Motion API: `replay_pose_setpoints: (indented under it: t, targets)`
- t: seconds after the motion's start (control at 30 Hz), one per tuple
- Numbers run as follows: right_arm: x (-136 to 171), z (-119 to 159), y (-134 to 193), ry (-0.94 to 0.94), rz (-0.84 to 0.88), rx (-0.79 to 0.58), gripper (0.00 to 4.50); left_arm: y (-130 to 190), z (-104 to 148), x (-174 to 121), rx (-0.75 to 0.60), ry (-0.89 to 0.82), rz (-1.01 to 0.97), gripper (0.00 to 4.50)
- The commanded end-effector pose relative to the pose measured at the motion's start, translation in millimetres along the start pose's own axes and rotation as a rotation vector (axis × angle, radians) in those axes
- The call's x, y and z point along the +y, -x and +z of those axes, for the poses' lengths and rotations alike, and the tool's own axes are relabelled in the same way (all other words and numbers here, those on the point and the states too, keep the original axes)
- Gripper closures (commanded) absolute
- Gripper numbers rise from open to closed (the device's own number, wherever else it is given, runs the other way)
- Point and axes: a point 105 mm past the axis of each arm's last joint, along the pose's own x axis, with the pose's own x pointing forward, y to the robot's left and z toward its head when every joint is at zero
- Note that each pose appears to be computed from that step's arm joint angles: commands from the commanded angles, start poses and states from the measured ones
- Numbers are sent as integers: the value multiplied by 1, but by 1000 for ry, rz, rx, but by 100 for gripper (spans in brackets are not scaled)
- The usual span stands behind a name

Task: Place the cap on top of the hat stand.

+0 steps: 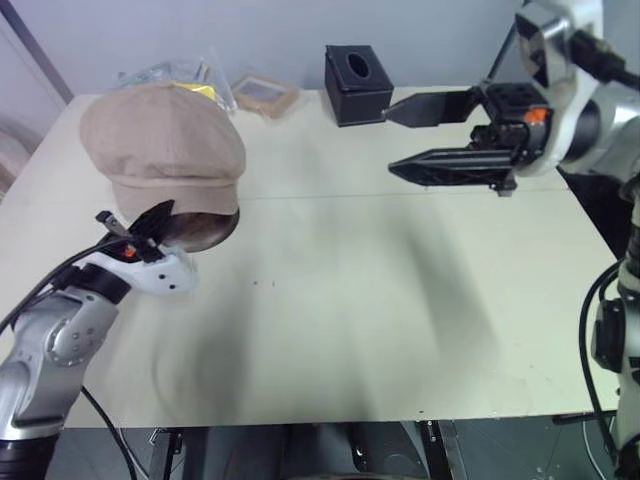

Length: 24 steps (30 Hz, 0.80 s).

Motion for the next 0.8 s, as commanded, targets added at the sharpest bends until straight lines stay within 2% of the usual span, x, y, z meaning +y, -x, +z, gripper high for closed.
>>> replay_pose_setpoints:
  t: [0.03,0.23,0.47,0.77,0.8]
  targets:
    - [4,12,6,85,-3,7,0,20,-1,24,-116,-27,81,447]
    - [1,9,5,106,9,31,0,44,-25,38,-229,-69,57,447]
    - [-4,8,4,120,19,46,0,40,-49,35,-300,-106,-71,447]
    - [-5,10,7,139,8,69,0,26,-50,18,-372,-59,-130,447]
    - [-5,11,8,139,4,69,0,26,-50,17,-375,-56,-130,379]
